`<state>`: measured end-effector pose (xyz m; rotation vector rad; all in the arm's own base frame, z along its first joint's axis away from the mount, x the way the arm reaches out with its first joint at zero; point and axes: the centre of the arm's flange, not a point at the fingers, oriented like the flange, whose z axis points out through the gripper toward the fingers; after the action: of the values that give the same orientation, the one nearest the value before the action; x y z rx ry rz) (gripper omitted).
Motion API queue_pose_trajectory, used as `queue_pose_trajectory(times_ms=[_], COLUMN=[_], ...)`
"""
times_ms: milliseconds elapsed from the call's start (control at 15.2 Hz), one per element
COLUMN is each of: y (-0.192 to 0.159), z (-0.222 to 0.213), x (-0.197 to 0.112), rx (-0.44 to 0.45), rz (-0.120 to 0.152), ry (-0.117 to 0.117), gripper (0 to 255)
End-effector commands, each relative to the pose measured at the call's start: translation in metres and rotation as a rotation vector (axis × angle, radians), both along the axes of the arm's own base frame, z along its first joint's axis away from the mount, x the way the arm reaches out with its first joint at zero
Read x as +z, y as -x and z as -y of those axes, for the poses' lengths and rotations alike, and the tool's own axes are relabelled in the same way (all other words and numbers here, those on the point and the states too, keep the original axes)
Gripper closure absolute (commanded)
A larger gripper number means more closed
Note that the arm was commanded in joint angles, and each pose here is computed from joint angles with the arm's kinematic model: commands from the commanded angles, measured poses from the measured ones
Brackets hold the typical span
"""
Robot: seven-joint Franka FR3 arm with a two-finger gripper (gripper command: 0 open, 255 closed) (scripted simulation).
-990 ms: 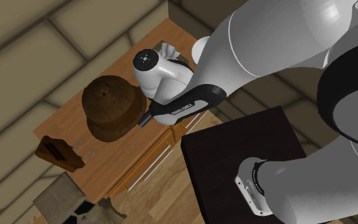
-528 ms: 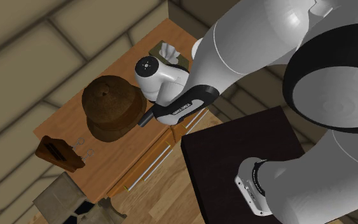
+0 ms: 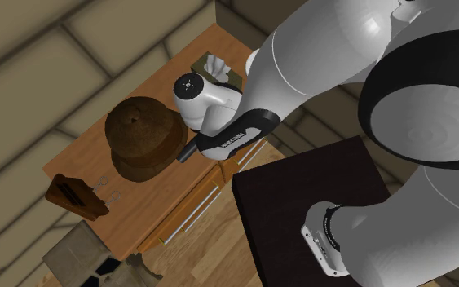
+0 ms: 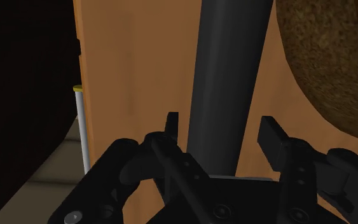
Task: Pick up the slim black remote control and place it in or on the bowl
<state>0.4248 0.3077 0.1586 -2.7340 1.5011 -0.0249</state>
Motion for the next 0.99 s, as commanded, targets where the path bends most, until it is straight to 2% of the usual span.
queue_pose_trajectory(times_ms=[0, 528, 924], y=[0.001, 0.001, 0.001], z=[-0.001, -0.001, -0.001], x=[-0.001, -0.001, 0.031], rx=[0.002, 0.002, 0.002], rz=[-0.002, -0.002, -0.002], ry=[0.0, 0.0, 0.0], gripper=[255, 255, 255])
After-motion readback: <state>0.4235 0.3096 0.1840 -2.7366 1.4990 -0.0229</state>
